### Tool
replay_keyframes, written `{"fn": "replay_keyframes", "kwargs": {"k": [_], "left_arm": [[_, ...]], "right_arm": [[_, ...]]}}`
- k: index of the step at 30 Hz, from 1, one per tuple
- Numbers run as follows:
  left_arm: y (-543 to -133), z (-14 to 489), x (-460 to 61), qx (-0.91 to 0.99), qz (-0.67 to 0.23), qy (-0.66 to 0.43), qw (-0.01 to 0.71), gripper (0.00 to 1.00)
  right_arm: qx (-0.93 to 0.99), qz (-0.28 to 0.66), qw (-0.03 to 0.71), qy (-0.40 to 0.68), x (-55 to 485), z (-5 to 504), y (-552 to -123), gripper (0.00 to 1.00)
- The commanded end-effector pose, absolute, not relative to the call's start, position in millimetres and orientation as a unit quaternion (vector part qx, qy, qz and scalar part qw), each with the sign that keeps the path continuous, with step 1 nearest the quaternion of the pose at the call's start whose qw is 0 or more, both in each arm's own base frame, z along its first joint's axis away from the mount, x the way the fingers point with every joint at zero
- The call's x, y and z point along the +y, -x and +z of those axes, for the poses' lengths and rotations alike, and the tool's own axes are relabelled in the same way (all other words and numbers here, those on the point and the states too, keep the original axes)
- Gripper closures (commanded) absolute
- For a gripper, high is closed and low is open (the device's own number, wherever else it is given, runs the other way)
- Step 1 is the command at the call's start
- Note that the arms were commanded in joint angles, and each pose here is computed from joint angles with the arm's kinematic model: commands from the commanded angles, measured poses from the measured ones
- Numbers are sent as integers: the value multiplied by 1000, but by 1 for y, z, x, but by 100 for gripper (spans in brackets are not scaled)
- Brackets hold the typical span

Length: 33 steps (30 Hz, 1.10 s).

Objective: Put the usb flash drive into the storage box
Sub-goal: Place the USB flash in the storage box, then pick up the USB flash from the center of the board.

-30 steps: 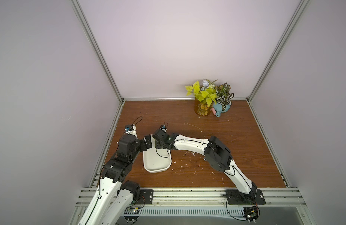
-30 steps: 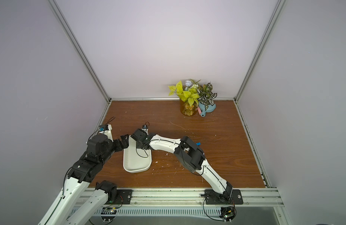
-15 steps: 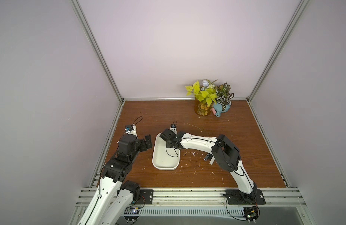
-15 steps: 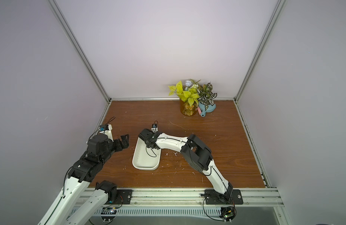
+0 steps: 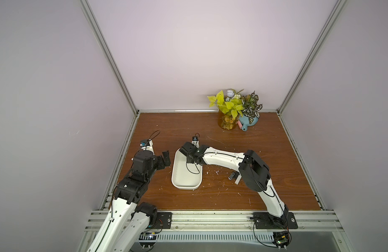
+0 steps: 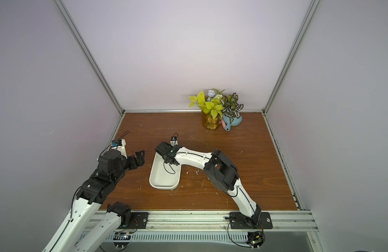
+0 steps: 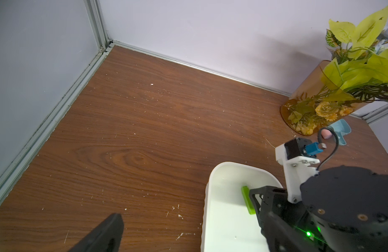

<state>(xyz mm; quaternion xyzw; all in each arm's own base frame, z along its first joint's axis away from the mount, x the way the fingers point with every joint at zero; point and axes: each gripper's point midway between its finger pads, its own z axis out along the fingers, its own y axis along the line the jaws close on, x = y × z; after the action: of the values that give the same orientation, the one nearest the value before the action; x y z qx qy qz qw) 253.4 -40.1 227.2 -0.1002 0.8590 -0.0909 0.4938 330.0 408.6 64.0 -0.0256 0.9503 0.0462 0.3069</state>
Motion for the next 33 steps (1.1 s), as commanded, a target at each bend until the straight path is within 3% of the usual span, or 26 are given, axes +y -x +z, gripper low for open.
{"fn": "replay_keyframes", "kwargs": {"k": [1, 9, 12, 16, 21, 24, 27, 33], "left_arm": [[-252, 226, -41, 861, -92, 100, 491, 0], [-252, 226, -41, 861, -90, 100, 490, 0], [-253, 225, -41, 862, -88, 101, 489, 1], [-255, 225, -42, 864, -87, 97, 486, 0], [-252, 236, -85, 853, -183, 7, 489, 1], [-252, 245, -111, 848, -234, -30, 476, 11], [-255, 250, -148, 846, -249, -69, 467, 14], [-267, 237, -266, 853, -205, -190, 441, 18]], "right_arm": [[947, 43, 317, 9, 404, 79, -331, 66], [940, 101, 324, 30, 422, 110, -328, 59], [930, 140, 335, 59, 430, 146, -324, 55], [909, 172, 376, 55, 396, 206, -323, 49], [866, 172, 469, 13, 288, 249, -330, 37], [854, 161, 490, -67, 194, 231, -333, 33], [835, 134, 512, -149, 107, 205, -324, 28], [818, 101, 510, -247, 19, 146, -298, 27]]}}
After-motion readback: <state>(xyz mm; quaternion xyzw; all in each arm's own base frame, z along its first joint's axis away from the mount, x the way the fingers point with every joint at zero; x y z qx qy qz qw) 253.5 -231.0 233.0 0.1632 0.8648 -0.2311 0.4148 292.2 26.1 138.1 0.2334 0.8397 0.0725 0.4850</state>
